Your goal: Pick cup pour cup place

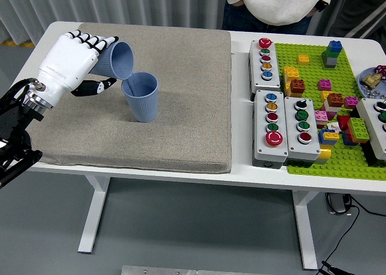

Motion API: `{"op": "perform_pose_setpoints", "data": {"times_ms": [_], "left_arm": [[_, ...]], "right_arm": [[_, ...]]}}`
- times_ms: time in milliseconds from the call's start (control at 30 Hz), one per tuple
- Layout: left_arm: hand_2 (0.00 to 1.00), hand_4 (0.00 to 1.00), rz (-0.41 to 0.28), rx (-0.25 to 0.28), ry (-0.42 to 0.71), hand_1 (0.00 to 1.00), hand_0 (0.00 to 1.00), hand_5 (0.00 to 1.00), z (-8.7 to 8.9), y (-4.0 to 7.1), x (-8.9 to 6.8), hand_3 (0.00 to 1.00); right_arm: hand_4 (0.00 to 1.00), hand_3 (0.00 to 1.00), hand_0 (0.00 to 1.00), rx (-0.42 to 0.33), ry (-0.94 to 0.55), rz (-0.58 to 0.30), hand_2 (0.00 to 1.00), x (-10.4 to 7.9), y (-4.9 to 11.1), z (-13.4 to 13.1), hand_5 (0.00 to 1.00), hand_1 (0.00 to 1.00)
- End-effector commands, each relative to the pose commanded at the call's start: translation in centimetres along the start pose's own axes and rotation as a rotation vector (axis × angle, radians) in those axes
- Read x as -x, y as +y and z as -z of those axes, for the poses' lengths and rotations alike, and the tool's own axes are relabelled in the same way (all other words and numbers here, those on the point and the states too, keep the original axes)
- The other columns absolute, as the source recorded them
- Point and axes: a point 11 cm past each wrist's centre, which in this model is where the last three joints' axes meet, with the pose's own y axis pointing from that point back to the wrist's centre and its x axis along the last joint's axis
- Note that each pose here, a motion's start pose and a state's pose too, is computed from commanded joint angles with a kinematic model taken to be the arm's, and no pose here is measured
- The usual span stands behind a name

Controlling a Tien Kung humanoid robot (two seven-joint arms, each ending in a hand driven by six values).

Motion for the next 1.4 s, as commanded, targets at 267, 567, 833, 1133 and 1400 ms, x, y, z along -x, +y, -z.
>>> {"op": "perform_pose_setpoints", "data": {"times_ms": [267, 567, 833, 1133, 1400], "left_arm": [[0.680, 0.532, 0.001, 0.012, 0.000, 0.548, 0.494, 0.077, -0.08, 0.07, 0.02, 0.641], [0.680, 0.527, -0.010, 0.030, 0.011, 0.551, 0.497, 0.062, -0.49, 0.16, -0.32, 0.641], [0.682, 0.525, -0.015, 0.043, 0.017, 0.547, 0.497, 0.062, -0.90, 0.13, -0.47, 0.638], [0.680, 0.526, -0.014, 0.040, 0.016, 0.547, 0.497, 0.063, -0.91, 0.11, -0.45, 0.633], [0.677, 0.526, -0.007, 0.017, 0.005, 0.544, 0.497, 0.060, -0.57, 0.04, -0.41, 0.632]], "right_arm": [[0.220, 0.629, 0.768, -0.001, -0.001, -0.001, 0.747, 0.03, -0.01, 0.02, 0.206, 0.703], [0.221, 0.629, 0.768, 0.002, -0.003, -0.001, 0.747, 0.00, -0.01, -0.06, 0.206, 0.702], [0.222, 0.630, 0.770, 0.003, 0.000, -0.004, 0.747, -0.01, -0.02, -0.10, 0.207, 0.701], [0.222, 0.630, 0.771, 0.002, 0.001, -0.006, 0.747, -0.04, -0.03, -0.11, 0.209, 0.701], [0.223, 0.629, 0.771, 0.004, -0.001, -0.008, 0.747, -0.12, -0.05, -0.26, 0.204, 0.701]]}}
